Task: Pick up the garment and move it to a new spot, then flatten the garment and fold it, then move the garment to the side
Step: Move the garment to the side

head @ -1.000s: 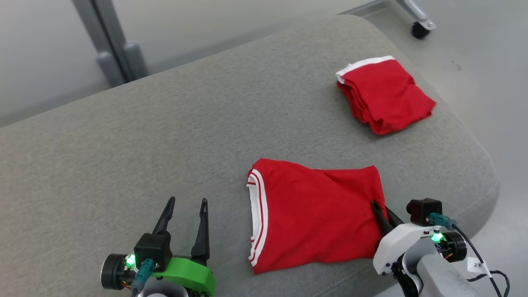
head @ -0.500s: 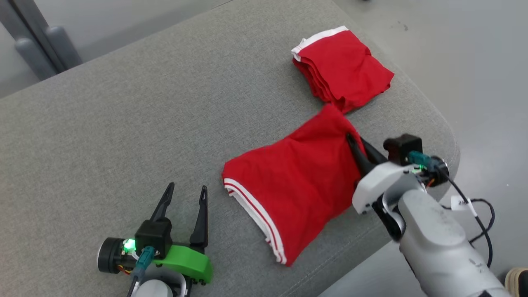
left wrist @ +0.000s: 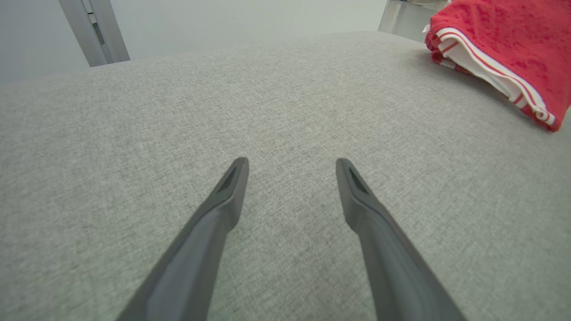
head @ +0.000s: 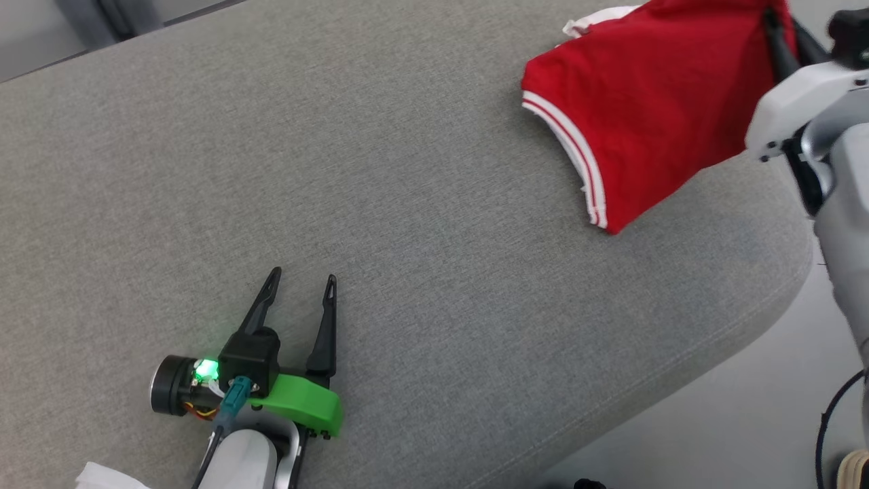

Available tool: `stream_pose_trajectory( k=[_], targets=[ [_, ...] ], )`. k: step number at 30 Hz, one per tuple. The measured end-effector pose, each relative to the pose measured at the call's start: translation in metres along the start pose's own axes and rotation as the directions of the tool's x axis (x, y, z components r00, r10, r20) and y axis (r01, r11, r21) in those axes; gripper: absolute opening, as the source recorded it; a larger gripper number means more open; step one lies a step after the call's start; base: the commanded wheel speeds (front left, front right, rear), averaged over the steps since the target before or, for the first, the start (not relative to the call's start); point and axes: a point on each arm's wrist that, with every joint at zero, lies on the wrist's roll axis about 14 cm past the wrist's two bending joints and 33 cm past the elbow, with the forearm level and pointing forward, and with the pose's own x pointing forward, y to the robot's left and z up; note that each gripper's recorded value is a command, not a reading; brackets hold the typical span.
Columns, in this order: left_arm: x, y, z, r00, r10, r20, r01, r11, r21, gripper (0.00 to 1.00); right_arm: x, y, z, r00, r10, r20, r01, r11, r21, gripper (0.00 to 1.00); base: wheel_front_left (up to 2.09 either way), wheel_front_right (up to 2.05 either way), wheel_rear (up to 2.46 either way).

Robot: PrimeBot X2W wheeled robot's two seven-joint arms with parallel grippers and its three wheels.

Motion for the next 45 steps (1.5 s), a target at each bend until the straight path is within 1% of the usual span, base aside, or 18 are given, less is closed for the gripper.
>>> stream_pose_trajectory(
  k=[1, 2, 3, 5, 7, 10, 12, 15, 18, 22, 24, 26, 30, 34, 38, 41, 45],
  targets=[
    [-0.001, 0.003, -0.002, 1.000, 0.007, -0.004, -0.007, 1.000, 0.000, 1.00, 0.002, -0.012, -0.006, 0.999, -0.030, -0.020, 0.030, 1.000, -0.005, 0.22, 0.00, 0.00, 0.00],
    [-0.002, 0.007, -0.003, 1.000, 0.016, -0.007, -0.016, 1.000, -0.002, 1.00, 0.002, -0.018, -0.010, 0.998, -0.044, -0.035, 0.043, 0.999, -0.020, 0.84, 0.00, 0.00, 0.00],
    [-0.003, 0.010, -0.005, 1.000, 0.025, -0.011, -0.025, 1.000, -0.002, 1.00, 0.003, -0.025, -0.017, 0.997, -0.061, -0.057, 0.059, 0.998, -0.034, 1.00, 0.00, 0.00, 0.00],
    [-0.005, 0.016, -0.007, 0.999, 0.042, -0.015, -0.042, 0.999, -0.001, 1.00, 0.004, -0.032, -0.027, 0.993, -0.090, -0.082, 0.089, 0.996, -0.022, 1.00, 0.00, 0.00, 0.00],
    [-0.006, 0.023, -0.008, 0.998, 0.061, -0.017, -0.061, 0.998, -0.004, 1.00, 0.006, -0.032, -0.033, 0.991, -0.104, -0.086, 0.104, 0.995, -0.009, 1.00, 0.00, 0.00, 0.00],
    [-0.009, 0.030, -0.010, 0.997, 0.080, -0.021, -0.080, 0.997, -0.001, 1.00, 0.004, -0.021, -0.043, 0.991, -0.104, -0.087, 0.106, 0.994, 0.009, 1.00, 0.00, 0.00, 0.00],
    [-0.010, 0.033, -0.007, 0.996, 0.090, -0.016, -0.090, 0.996, 0.002, 1.00, 0.003, -0.010, -0.040, 0.993, -0.100, -0.061, 0.103, 0.994, 0.039, 1.00, 0.00, 0.00, 0.00],
    [-0.012, 0.036, 0.000, 0.994, 0.107, 0.000, -0.107, 0.994, 0.012, 1.00, 0.002, 0.011, -0.020, 0.997, -0.080, 0.021, 0.078, 0.993, 0.084, 1.00, 0.00, 0.00, 0.00],
    [-0.015, 0.040, 0.008, 0.991, 0.129, 0.019, -0.130, 0.991, 0.022, 1.00, -0.002, 0.036, 0.008, 0.991, -0.050, 0.128, 0.032, 0.989, 0.145, 1.00, 0.00, 0.00, 0.00],
    [-0.024, 0.051, 0.020, 0.983, 0.179, 0.046, -0.181, 0.983, 0.028, 1.00, -0.013, 0.060, 0.052, 0.960, -0.014, 0.280, -0.048, 0.975, 0.216, 1.00, 0.00, 0.00, 0.00],
    [-0.033, 0.063, 0.025, 0.970, 0.237, 0.058, -0.238, 0.971, 0.016, 1.00, -0.021, 0.076, 0.064, 0.944, 0.018, 0.328, -0.102, 0.966, 0.238, 1.00, 0.00, 0.00, 0.00],
    [-0.041, 0.075, 0.032, 0.955, 0.287, 0.077, -0.289, 0.957, 0.007, 1.00, -0.029, 0.093, 0.068, 0.936, 0.051, 0.349, -0.150, 0.954, 0.261, 1.00, 0.00, 0.00, 0.00],
    [-0.060, 0.090, 0.041, 0.931, 0.351, 0.099, -0.354, 0.935, 0.014, 1.00, -0.042, 0.123, 0.060, 0.930, 0.120, 0.347, -0.227, 0.931, 0.286, 1.00, 0.00, 0.00, 0.00],
    [-0.081, 0.104, 0.050, 0.902, 0.414, 0.122, -0.419, 0.908, 0.016, 1.00, -0.058, 0.156, 0.033, 0.936, 0.197, 0.291, -0.294, 0.893, 0.342, 1.00, 0.00, 0.00, 0.00],
    [-0.105, 0.116, 0.053, 0.871, 0.473, 0.130, -0.478, 0.878, 0.011, 1.00, -0.075, 0.183, 0.009, 0.934, 0.272, 0.233, -0.343, 0.867, 0.362, 1.00, 0.00, 0.00, 0.00],
    [-0.123, 0.123, 0.054, 0.848, 0.513, 0.133, -0.518, 0.855, 0.007, 1.00, -0.088, 0.197, -0.004, 0.929, 0.311, 0.203, -0.367, 0.850, 0.377, 1.00, 0.00, 0.00, 0.00],
    [-0.146, 0.127, 0.057, 0.820, 0.554, 0.142, -0.557, 0.830, -0.028, 1.00, -0.105, 0.212, -0.015, 0.916, 0.359, 0.178, -0.400, 0.838, 0.370, 1.00, 0.00, 0.00, 0.00]
  ],
)
